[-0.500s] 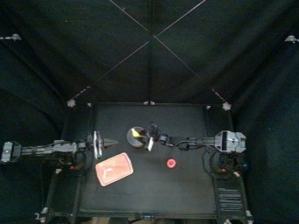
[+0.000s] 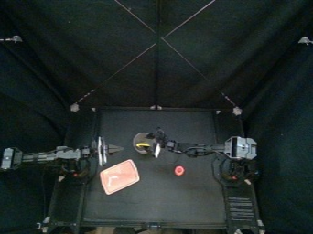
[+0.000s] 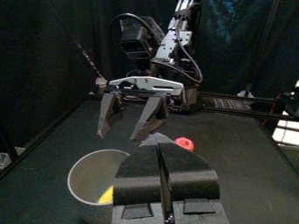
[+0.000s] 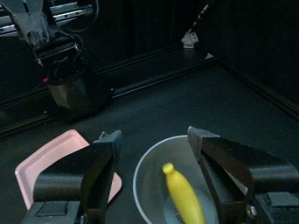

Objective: Pick the banana then place it in the grey bowl
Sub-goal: Drop banana in the grey bowl and return to neutral

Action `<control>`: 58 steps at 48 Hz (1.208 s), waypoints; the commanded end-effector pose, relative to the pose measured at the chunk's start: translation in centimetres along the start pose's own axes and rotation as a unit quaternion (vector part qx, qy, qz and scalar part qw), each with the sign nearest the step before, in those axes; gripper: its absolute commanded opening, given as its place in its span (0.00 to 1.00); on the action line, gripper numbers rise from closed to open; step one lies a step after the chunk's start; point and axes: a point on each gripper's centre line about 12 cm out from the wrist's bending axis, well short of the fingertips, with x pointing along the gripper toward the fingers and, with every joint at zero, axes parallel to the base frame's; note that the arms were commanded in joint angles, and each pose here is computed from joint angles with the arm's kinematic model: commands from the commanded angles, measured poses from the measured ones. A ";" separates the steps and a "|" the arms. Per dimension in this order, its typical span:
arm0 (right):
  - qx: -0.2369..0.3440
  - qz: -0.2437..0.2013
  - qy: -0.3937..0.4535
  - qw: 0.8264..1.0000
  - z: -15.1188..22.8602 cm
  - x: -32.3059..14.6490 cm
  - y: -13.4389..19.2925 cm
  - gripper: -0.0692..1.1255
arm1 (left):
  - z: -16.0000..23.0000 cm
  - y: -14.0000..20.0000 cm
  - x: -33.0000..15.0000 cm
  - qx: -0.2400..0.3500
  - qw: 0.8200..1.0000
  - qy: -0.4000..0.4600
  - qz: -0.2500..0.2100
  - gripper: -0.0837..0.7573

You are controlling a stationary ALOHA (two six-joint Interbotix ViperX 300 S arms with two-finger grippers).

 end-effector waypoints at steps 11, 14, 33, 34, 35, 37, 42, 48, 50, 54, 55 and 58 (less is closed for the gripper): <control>-0.003 0.036 -0.058 0.998 3.7 -6.8 2.5 0.85 | 0.6 0.1 0.2 -0.001 1.000 -0.008 0.002 0.13; -0.005 0.041 -0.062 0.997 3.6 -8.3 2.7 0.85 | 0.6 0.1 0.2 -0.001 1.000 -0.009 0.002 0.13; -0.015 0.044 -0.044 0.998 0.9 -15.0 1.8 0.85 | 0.4 0.1 0.1 -0.001 1.000 -0.007 0.004 0.13; -0.015 0.045 -0.046 0.998 0.9 -15.2 1.8 0.85 | 0.4 0.1 0.1 -0.001 1.000 -0.007 0.004 0.13; -0.017 0.046 -0.046 0.998 0.9 -15.4 1.8 0.85 | 0.4 0.1 0.1 0.000 1.000 -0.007 0.004 0.13; -0.021 0.048 -0.046 0.998 0.9 -15.6 1.8 0.85 | 0.4 0.1 0.1 0.000 1.000 -0.007 0.004 0.13; -0.028 0.052 -0.044 0.997 0.6 -15.9 1.8 0.85 | 0.4 0.2 0.1 0.000 1.000 -0.007 0.005 0.13; -0.029 0.053 -0.044 0.997 0.6 -15.8 1.9 0.85 | 0.3 0.2 0.1 -0.001 1.000 -0.006 0.005 0.13; -0.029 0.053 -0.042 0.997 0.5 -15.8 1.9 0.85 | 0.3 0.2 0.1 -0.001 1.000 -0.005 0.005 0.13; -0.029 0.052 -0.041 0.997 0.4 -15.7 1.9 0.85 | 0.2 0.2 0.1 0.000 1.000 -0.005 0.005 0.13; -0.030 0.053 -0.041 0.997 0.4 -15.7 1.9 0.85 | 0.2 0.2 0.1 -0.001 1.000 -0.005 0.005 0.13; -0.029 0.052 -0.040 0.997 0.4 -15.6 1.9 0.85 | 0.2 0.2 0.1 0.000 1.000 -0.005 0.005 0.13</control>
